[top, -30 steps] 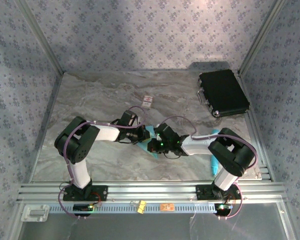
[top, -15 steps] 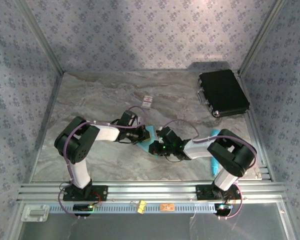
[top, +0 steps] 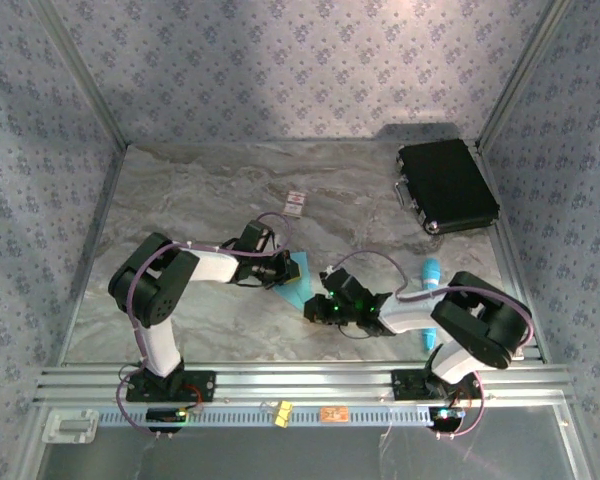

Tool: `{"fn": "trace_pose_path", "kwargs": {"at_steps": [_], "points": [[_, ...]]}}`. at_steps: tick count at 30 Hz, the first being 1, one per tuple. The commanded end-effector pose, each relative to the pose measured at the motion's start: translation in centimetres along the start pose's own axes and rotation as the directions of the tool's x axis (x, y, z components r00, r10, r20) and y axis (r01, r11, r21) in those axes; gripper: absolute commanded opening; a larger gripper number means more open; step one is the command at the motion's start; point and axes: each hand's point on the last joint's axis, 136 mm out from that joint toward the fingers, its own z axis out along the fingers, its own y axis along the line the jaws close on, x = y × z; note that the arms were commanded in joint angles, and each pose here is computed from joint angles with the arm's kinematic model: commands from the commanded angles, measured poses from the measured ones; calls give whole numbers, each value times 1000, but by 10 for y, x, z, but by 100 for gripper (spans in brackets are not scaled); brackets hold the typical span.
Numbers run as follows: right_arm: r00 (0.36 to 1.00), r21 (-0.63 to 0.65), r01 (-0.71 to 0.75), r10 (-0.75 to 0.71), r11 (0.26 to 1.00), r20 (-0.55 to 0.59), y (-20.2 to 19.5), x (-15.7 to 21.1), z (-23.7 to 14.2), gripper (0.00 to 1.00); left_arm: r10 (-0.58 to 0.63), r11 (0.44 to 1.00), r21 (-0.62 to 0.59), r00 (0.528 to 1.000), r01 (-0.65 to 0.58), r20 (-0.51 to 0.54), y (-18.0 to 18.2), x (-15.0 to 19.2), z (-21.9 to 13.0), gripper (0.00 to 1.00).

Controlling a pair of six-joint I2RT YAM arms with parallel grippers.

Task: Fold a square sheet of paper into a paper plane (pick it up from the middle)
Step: Fourth fold the wing at the center of the table.

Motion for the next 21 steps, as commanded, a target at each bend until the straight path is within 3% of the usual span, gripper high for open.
{"fn": "trace_pose_path", "kwargs": {"at_steps": [1, 8, 15, 21], "points": [[995, 116, -31, 42, 993, -95, -34, 37, -7, 5, -54, 989, -137, 998, 57, 24, 45, 2, -1, 2], [994, 141, -37, 50, 989, -93, -43, 45, -16, 5, -55, 990, -131, 998, 58, 25, 45, 3, -1, 2], [998, 2, 46, -46, 999, 32, 19, -10, -38, 6, -50, 991, -127, 999, 52, 22, 42, 3, 0, 2], [997, -4, 31, -31, 1000, 64, 25, -47, -30, 6, -45, 991, -128, 999, 47, 20, 41, 4, 0, 2]]}}
